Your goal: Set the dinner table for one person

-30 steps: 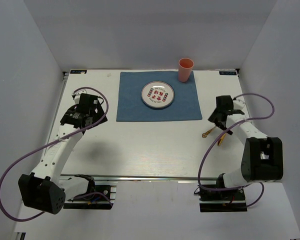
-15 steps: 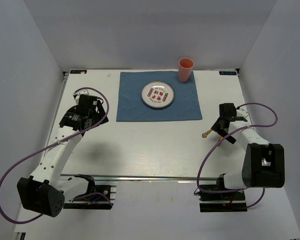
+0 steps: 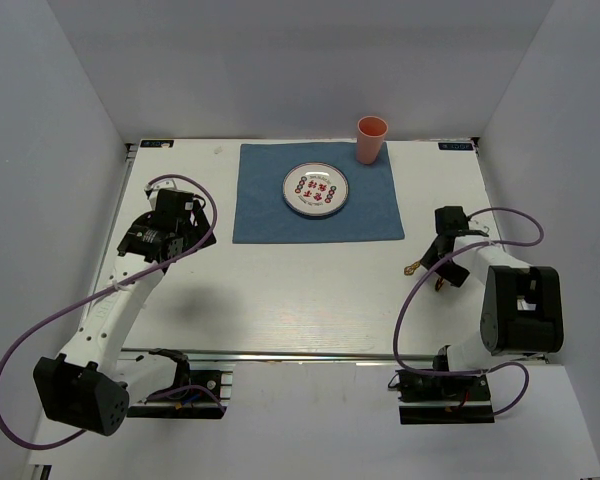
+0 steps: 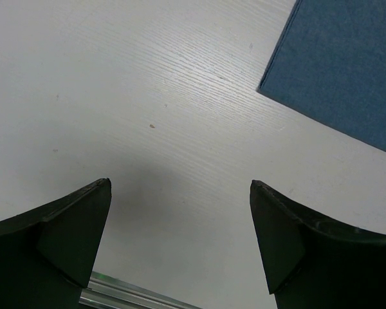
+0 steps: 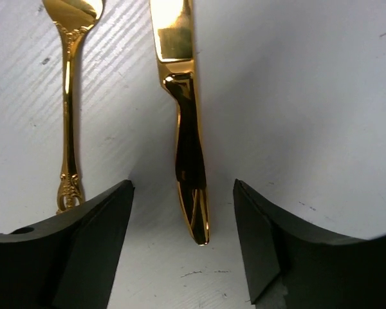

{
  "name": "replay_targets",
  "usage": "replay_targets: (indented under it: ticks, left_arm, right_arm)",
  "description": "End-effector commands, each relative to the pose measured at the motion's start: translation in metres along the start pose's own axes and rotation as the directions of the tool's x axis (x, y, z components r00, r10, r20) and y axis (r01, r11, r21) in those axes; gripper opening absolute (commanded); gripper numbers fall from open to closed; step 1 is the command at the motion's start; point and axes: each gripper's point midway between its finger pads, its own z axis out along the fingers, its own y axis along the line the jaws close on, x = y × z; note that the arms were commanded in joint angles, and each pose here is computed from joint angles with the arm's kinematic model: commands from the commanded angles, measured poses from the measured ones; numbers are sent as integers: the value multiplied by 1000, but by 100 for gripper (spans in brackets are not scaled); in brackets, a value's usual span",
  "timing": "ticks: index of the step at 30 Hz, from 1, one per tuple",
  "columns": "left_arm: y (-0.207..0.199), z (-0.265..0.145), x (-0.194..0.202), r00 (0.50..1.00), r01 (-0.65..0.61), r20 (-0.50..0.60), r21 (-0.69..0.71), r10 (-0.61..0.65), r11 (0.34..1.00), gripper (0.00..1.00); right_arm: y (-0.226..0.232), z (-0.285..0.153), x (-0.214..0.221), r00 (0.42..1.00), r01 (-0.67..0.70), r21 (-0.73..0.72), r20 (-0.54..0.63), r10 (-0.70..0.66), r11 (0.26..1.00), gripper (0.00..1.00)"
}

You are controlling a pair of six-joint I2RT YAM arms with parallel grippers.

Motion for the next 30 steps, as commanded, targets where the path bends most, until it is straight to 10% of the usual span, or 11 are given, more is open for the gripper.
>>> replay_targets:
  ticks: [1,13,30]
  left_arm:
    - [1,-3,-6,1000,5,27,1,-5,1000,98]
    - [2,-2,-6,1000,4,25,-7,-4,1000,98]
    - [-2,-1,-4,1000,-3,16,14,2,1000,98]
  right_arm:
    - [-6,12,30,991,60,15,-124,-58,998,68]
    - [-18,8,38,986,47,-1,-163,-46,999,2]
    - [2,-66,-36,990,49,-92,135,-36,995,0]
